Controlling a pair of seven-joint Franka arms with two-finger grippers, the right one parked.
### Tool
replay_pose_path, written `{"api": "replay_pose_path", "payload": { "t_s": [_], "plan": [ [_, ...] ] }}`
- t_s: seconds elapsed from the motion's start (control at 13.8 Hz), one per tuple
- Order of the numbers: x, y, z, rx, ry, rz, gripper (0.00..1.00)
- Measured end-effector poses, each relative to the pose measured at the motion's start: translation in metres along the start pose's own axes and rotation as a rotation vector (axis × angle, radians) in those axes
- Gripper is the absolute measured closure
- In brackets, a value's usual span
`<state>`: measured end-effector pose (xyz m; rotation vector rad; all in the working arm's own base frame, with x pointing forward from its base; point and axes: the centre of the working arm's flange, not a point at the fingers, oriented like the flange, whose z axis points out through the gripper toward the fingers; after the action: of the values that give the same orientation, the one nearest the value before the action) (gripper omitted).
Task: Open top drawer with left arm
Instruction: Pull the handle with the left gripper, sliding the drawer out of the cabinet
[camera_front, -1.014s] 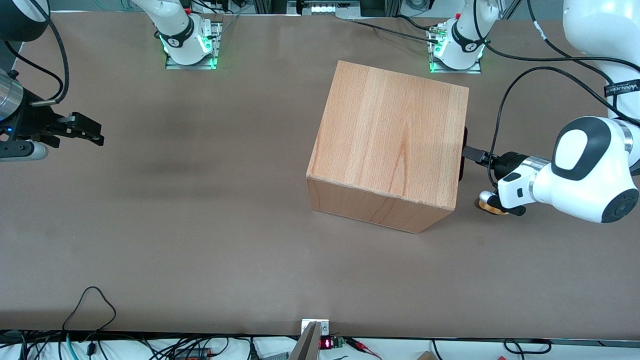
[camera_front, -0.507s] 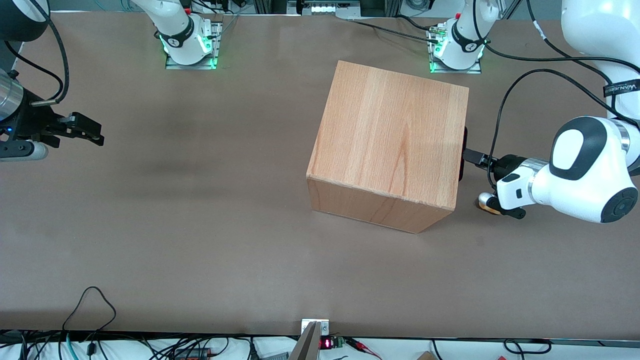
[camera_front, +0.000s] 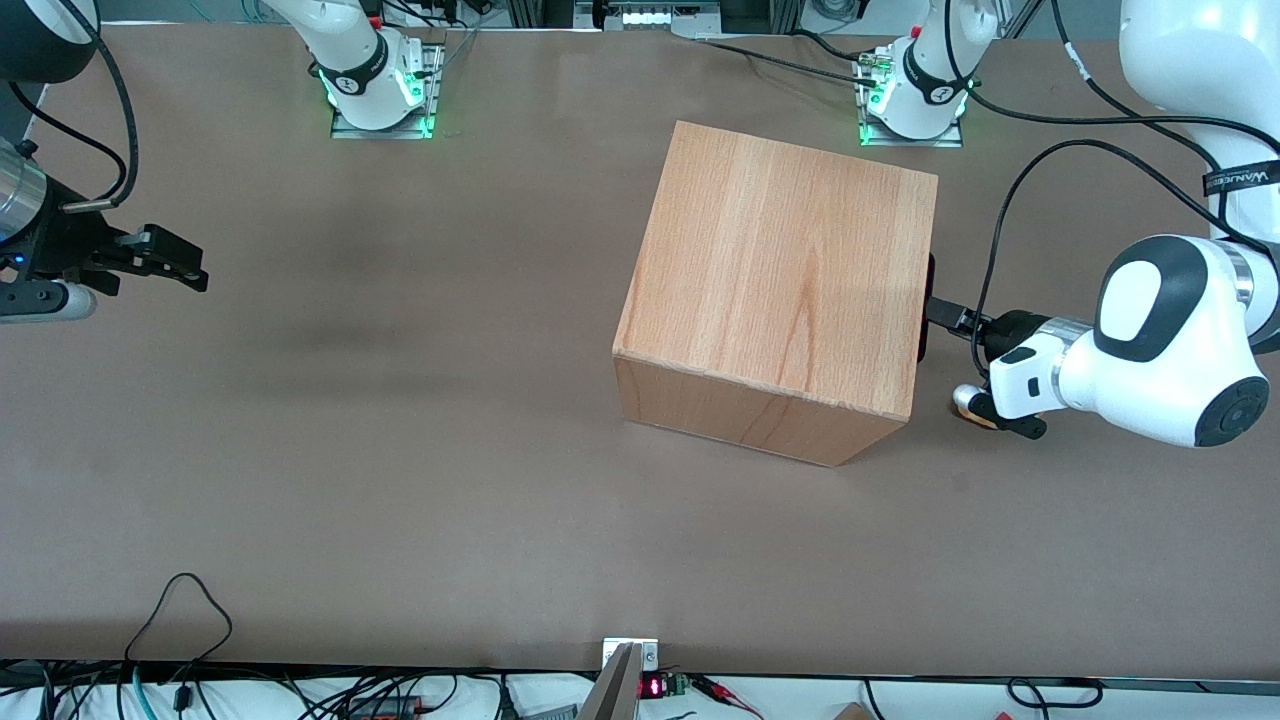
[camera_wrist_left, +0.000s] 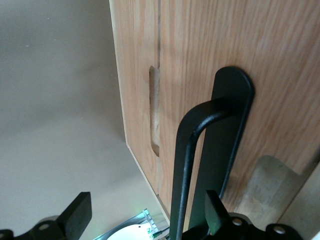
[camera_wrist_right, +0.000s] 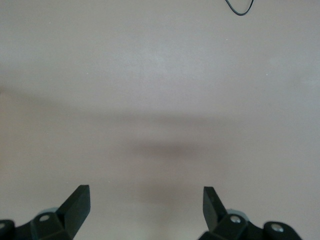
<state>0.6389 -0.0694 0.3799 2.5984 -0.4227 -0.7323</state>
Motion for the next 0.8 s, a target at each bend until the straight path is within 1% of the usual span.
{"api": "replay_pose_path", "payload": {
  "t_s": [0.29, 0.72, 0.8],
  "plan": [
    [0.006, -0.003, 0.004, 0.007, 0.010, 0.012, 0.00],
    [0.016, -0.009, 0.014, 0.010, 0.010, 0.016, 0.00],
    [0.016, -0.010, 0.014, 0.023, 0.009, 0.014, 0.00]
  ]
}}
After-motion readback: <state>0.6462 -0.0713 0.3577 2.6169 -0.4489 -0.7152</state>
